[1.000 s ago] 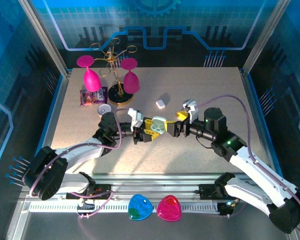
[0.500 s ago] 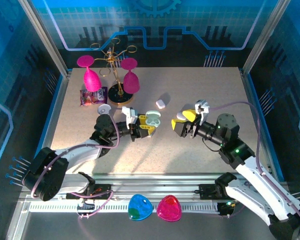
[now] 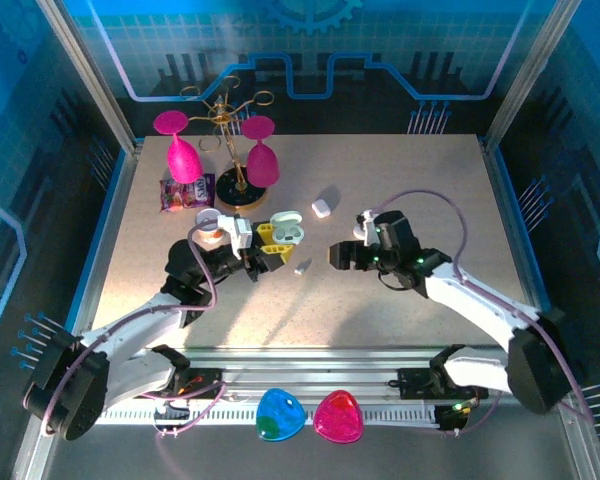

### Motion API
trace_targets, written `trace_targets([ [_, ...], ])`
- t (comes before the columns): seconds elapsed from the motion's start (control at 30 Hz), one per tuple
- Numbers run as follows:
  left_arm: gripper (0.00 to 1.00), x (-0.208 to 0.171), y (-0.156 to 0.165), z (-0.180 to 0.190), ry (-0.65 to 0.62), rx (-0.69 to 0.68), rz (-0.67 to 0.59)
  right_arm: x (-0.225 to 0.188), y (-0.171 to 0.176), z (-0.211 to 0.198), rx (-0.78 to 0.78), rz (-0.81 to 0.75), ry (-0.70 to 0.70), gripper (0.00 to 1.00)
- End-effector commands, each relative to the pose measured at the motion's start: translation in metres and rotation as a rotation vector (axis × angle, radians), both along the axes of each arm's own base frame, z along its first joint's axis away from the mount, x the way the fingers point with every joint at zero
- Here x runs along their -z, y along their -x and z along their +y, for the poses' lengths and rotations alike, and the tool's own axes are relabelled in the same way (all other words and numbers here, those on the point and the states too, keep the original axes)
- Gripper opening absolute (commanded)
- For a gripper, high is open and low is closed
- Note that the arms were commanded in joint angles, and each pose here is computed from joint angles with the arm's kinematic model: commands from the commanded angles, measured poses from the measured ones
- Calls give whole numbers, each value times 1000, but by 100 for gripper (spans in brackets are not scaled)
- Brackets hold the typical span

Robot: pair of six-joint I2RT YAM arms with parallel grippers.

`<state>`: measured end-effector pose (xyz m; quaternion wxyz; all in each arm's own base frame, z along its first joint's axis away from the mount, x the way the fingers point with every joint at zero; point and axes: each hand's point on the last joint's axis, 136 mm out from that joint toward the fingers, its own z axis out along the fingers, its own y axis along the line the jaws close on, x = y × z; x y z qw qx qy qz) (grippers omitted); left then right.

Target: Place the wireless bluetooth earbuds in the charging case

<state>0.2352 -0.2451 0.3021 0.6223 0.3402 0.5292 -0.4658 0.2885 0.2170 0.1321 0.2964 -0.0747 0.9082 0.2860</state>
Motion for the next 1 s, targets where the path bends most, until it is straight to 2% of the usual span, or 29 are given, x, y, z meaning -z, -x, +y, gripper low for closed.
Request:
trace_targets([
  [0.0, 25, -2, 1, 3, -10, -17, -23, -5, -17, 27, -40, -7, -37, 79],
  [0.37, 25, 3, 4, 0, -23, 15, -1, 41, -45, 93, -210, 158, -22, 65],
  [0.97, 25, 6, 2, -2, -30, 24, 10, 85, -79, 163, -400, 220, -68, 59],
])
